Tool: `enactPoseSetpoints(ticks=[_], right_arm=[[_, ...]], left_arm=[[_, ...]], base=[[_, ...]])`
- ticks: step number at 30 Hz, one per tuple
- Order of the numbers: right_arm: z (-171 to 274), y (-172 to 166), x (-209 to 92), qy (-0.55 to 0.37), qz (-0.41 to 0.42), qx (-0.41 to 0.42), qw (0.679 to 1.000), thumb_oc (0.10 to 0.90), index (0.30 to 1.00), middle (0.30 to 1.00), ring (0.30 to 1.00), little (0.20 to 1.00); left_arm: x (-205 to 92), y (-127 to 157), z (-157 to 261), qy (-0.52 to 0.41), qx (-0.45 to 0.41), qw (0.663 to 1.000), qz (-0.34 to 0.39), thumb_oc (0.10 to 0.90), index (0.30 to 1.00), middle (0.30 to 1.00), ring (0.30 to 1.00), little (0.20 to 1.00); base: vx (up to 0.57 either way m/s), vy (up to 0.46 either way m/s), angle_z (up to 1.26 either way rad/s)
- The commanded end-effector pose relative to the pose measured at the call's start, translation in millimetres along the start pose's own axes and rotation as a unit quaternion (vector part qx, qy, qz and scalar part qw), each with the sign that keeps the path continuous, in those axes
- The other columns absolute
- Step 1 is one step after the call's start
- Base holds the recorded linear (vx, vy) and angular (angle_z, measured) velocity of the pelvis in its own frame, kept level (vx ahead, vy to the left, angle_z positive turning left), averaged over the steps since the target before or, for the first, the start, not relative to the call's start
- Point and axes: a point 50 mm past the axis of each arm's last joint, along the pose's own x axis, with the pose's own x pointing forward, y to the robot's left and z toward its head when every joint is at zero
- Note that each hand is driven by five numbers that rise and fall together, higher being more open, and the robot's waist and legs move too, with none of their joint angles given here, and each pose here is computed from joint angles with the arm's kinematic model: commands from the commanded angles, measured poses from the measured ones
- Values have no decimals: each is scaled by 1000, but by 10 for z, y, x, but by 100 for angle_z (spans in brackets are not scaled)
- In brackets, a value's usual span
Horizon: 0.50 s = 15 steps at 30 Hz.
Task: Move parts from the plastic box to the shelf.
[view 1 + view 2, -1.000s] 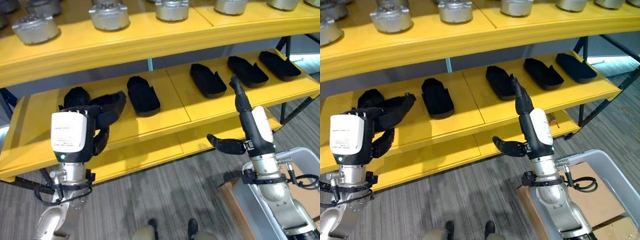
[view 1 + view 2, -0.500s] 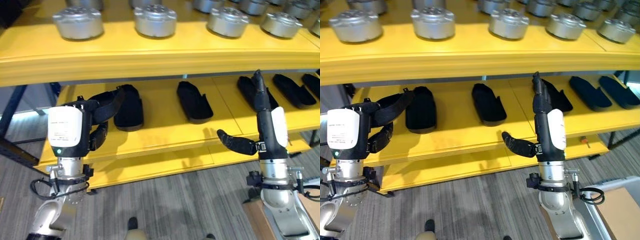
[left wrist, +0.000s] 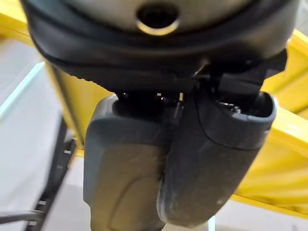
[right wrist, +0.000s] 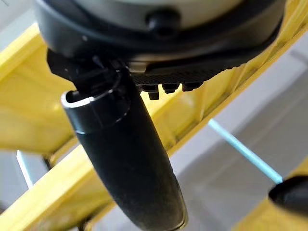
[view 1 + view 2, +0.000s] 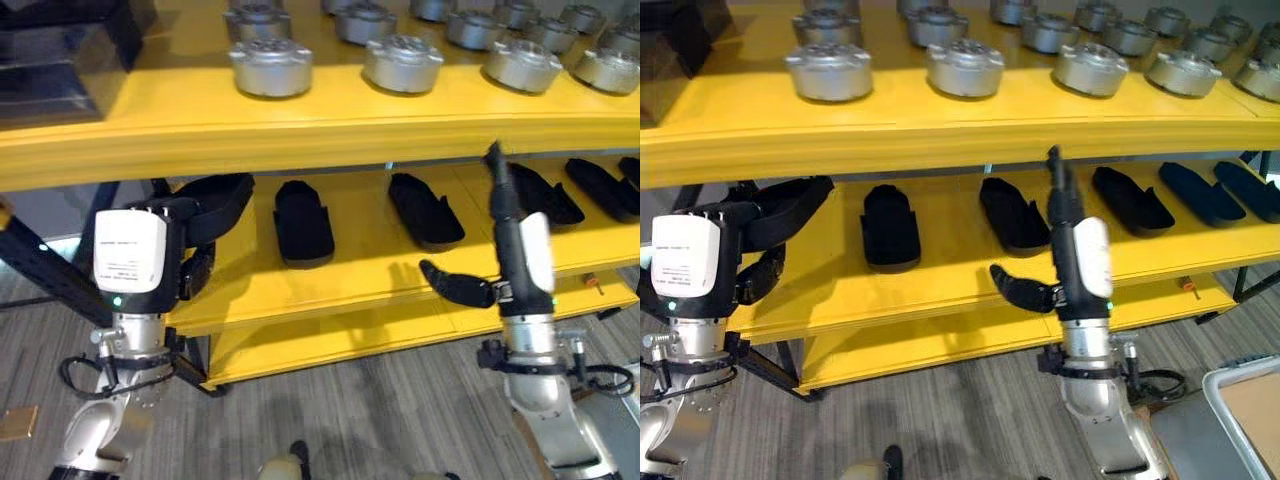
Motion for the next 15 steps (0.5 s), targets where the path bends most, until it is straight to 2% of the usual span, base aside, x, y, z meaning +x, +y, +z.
enactPoseSetpoints(ticks=[1, 15], right_arm=[[236, -326, 280, -112, -70, -20, 991, 900, 1000, 1000, 1000, 1000], [182, -382, 138, -90, -51, -5, 995, 900, 1000, 1000, 1000, 1000]], left_arm=[[260, 360, 165, -55, -3, 990, 134, 400, 300, 300, 300, 300], [80, 244, 194, -35, -37, 995, 83, 400, 300, 300, 300, 300]], base=[[42, 17, 30], [59, -97, 13]])
